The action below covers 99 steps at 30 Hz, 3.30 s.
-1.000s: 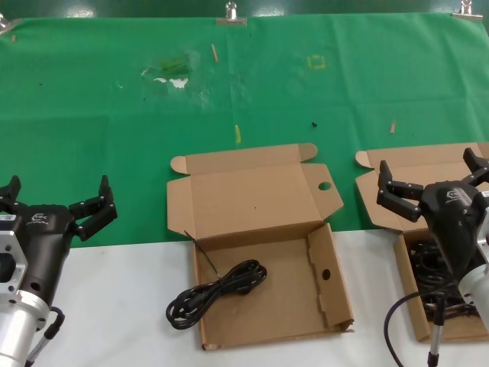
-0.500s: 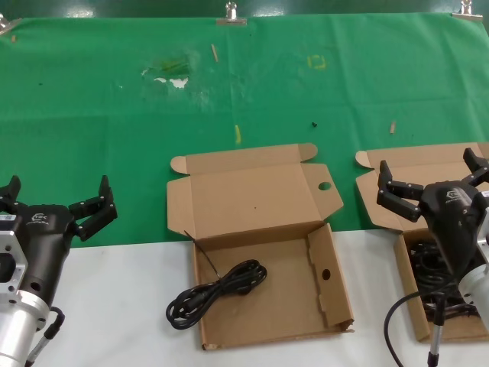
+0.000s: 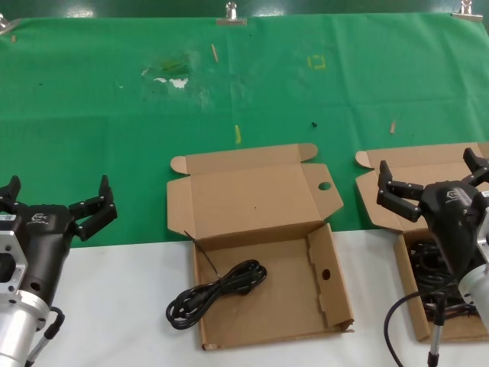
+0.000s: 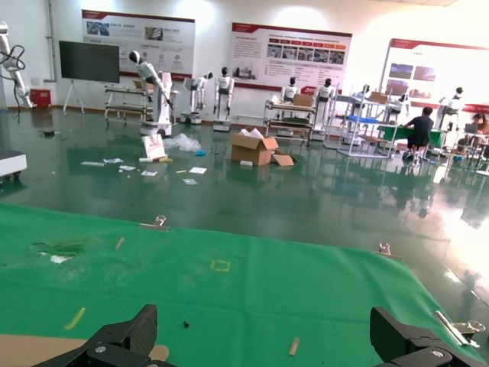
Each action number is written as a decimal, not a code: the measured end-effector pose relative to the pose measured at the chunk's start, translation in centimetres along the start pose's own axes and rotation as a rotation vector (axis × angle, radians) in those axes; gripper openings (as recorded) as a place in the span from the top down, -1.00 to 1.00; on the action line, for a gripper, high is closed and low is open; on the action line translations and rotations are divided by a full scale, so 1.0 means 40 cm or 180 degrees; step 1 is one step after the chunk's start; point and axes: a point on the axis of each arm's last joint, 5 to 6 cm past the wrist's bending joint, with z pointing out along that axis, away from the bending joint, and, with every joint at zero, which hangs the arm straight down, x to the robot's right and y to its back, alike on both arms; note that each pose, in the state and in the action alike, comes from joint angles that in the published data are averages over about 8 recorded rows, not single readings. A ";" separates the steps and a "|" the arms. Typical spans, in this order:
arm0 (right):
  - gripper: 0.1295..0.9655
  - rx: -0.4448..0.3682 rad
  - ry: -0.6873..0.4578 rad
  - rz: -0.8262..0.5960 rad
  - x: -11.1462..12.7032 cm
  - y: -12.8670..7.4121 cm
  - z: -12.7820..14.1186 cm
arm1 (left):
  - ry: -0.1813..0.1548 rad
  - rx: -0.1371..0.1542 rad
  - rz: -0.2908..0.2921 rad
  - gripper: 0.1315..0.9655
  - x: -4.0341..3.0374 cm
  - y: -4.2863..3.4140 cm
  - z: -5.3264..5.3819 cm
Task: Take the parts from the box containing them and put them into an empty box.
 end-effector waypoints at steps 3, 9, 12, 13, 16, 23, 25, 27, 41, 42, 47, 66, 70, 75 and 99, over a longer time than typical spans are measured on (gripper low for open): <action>-1.00 0.0000 0.0000 0.0000 0.000 0.000 0.000 | 0.0000 0.0000 0.0000 -1.00 0.000 0.000 0.000; -1.00 0.0000 0.0000 0.0000 0.000 0.000 0.000 | 0.0000 0.0000 0.0000 -1.00 0.000 0.000 0.000; -1.00 0.0000 0.0000 0.0000 0.000 0.000 0.000 | 0.0000 0.0000 0.0000 -1.00 0.000 0.000 0.000; -1.00 0.0000 0.0000 0.0000 0.000 0.000 0.000 | 0.0000 0.0000 0.0000 -1.00 0.000 0.000 0.000; -1.00 0.0000 0.0000 0.0000 0.000 0.000 0.000 | 0.0000 0.0000 0.0000 -1.00 0.000 0.000 0.000; -1.00 0.0000 0.0000 0.0000 0.000 0.000 0.000 | 0.0000 0.0000 0.0000 -1.00 0.000 0.000 0.000; -1.00 0.0000 0.0000 0.0000 0.000 0.000 0.000 | 0.0000 0.0000 0.0000 -1.00 0.000 0.000 0.000; -1.00 0.0000 0.0000 0.0000 0.000 0.000 0.000 | 0.0000 0.0000 0.0000 -1.00 0.000 0.000 0.000; -1.00 0.0000 0.0000 0.0000 0.000 0.000 0.000 | 0.0000 0.0000 0.0000 -1.00 0.000 0.000 0.000; -1.00 0.0000 0.0000 0.0000 0.000 0.000 0.000 | 0.0000 0.0000 0.0000 -1.00 0.000 0.000 0.000; -1.00 0.0000 0.0000 0.0000 0.000 0.000 0.000 | 0.0000 0.0000 0.0000 -1.00 0.000 0.000 0.000; -1.00 0.0000 0.0000 0.0000 0.000 0.000 0.000 | 0.0000 0.0000 0.0000 -1.00 0.000 0.000 0.000; -1.00 0.0000 0.0000 0.0000 0.000 0.000 0.000 | 0.0000 0.0000 0.0000 -1.00 0.000 0.000 0.000; -1.00 0.0000 0.0000 0.0000 0.000 0.000 0.000 | 0.0000 0.0000 0.0000 -1.00 0.000 0.000 0.000; -1.00 0.0000 0.0000 0.0000 0.000 0.000 0.000 | 0.0000 0.0000 0.0000 -1.00 0.000 0.000 0.000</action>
